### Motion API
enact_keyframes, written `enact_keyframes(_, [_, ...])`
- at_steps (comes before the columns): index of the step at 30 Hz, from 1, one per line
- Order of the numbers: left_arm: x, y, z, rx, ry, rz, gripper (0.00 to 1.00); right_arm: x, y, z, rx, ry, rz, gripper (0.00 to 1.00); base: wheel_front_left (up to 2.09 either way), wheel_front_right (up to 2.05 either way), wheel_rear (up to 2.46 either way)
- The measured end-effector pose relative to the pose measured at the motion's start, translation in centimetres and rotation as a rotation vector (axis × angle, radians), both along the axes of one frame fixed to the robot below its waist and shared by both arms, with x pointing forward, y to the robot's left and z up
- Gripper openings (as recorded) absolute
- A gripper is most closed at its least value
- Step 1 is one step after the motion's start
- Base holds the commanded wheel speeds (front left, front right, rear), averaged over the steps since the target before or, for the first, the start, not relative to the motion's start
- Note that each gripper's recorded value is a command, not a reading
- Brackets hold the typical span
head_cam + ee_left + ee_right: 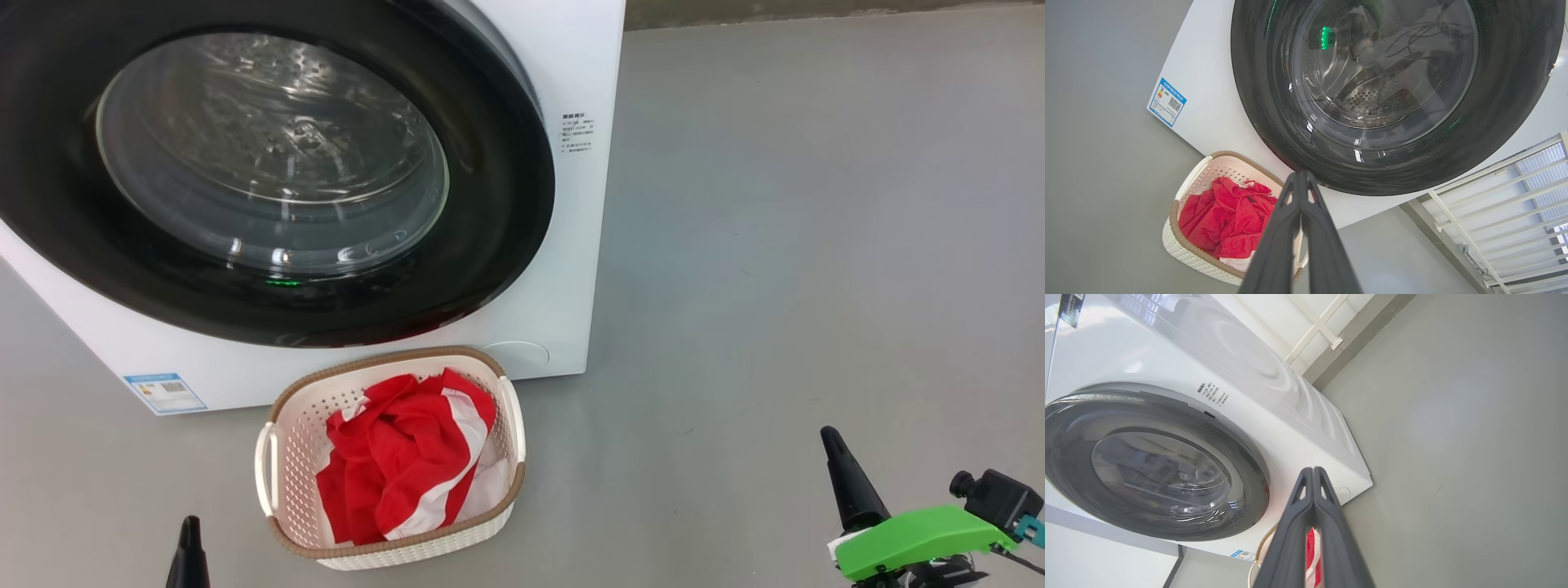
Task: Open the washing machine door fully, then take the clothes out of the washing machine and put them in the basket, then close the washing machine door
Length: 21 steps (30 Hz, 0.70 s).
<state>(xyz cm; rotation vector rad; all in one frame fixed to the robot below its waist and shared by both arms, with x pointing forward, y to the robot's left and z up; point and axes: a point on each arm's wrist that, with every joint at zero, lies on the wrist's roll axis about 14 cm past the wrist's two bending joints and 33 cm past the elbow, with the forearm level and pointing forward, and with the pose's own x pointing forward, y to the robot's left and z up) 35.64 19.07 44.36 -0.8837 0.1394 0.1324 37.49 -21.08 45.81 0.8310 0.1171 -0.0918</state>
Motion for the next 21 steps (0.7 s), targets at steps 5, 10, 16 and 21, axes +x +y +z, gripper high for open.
enact_keyframes(5, [0.0, -0.1, 0.0, -0.055, 0.003, 0.004, 0.0, 0.1, 0.1, 0.2, 0.055, -0.003, -0.008, 0.0, 0.0, 0.0, 0.0])
enact_keyframes(10, [0.4, -0.1, 0.5, -0.108, -0.012, 0.01, 0.0, 0.2, -0.2, 0.4, 0.113, -0.01, -0.025, 0.0, 0.0, 0.0, 0.0])
enact_keyframes(16, [0.4, -0.1, 0.5, -0.169, -0.011, 0.016, 0.0, 0.3, -0.1, 0.7, 0.174, -0.016, -0.03, 0.0, 0.0, 0.0, 0.0])
enact_keyframes(21, [0.8, -0.2, 1.0, -0.231, -0.025, 0.019, 0.0, 0.3, 0.2, 0.9, 0.243, -0.021, -0.034, 0.0, 0.0, 0.0, 0.0])
